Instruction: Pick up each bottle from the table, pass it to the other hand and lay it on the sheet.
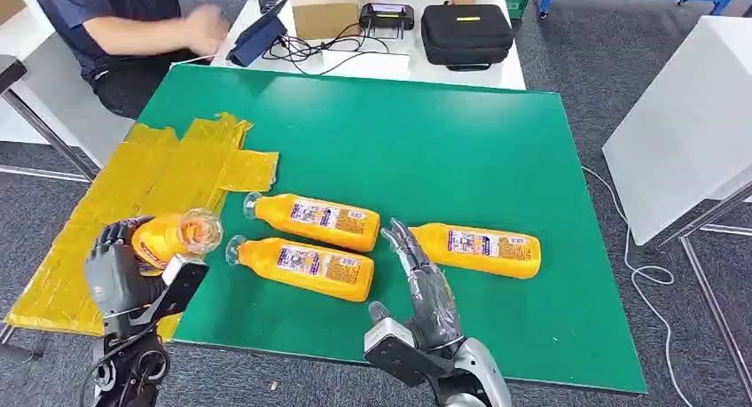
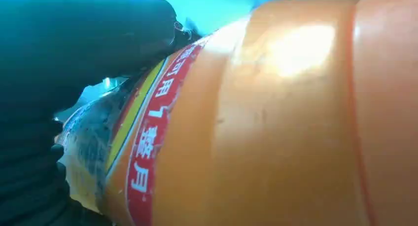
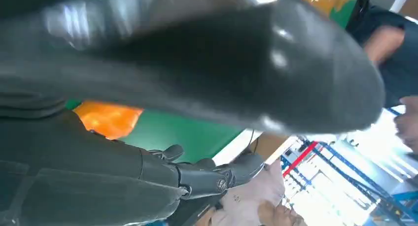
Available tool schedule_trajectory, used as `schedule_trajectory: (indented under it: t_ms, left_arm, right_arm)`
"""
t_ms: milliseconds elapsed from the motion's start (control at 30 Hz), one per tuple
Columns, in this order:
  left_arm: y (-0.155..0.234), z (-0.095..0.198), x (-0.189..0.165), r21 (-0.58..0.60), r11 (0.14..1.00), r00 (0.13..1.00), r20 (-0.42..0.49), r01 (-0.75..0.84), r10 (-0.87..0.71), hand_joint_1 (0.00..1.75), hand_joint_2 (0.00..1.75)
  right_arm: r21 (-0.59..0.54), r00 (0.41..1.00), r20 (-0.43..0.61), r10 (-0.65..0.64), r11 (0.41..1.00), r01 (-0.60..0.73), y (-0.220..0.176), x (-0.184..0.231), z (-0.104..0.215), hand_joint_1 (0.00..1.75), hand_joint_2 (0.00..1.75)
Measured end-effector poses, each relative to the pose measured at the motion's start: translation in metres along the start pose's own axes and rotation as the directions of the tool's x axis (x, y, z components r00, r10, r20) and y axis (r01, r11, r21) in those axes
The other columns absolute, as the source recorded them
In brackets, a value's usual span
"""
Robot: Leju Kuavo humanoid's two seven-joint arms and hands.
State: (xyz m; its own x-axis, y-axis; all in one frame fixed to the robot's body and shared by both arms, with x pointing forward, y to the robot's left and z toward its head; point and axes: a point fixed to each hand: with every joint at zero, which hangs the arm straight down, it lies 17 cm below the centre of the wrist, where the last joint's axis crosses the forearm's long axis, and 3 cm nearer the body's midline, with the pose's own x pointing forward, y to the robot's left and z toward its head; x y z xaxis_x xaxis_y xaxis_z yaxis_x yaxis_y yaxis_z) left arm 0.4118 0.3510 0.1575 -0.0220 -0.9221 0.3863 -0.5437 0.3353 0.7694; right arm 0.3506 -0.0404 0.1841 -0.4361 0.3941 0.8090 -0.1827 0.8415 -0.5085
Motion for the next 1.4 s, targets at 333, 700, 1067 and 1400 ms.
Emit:
schedule_trajectory:
  t_ms: [333,700,1067,1400]
  left_arm:
    - [-0.03,0.0,-0.033,-0.098,0.978,0.983,0.02,0.185,-0.184,1.75,1.75]
    - [-0.069,-0.008,-0.058,-0.208,0.926,0.949,0.049,0.315,-0.312,1.75,1.75]
    - [-0.112,-0.012,-0.096,-0.359,0.835,0.9,0.037,0.417,-0.433,0.0,1.75]
    - [-0.125,-0.016,-0.104,-0.416,0.816,0.901,0.02,0.401,-0.433,0.0,1.75]
  right_arm:
    - [0.029,1.0,0.011,-0.023,0.999,0.022,0.006,0.002,0.002,0.0,0.0]
    - [0.058,0.998,0.047,-0.037,0.998,0.034,0.008,0.014,-0.01,0.0,0.0]
    - [0.128,0.995,0.083,-0.058,0.991,0.047,0.025,0.012,-0.027,0.0,0.0]
    - [0.15,0.997,0.064,-0.051,0.988,0.041,0.032,0.0,-0.032,0.0,0.0]
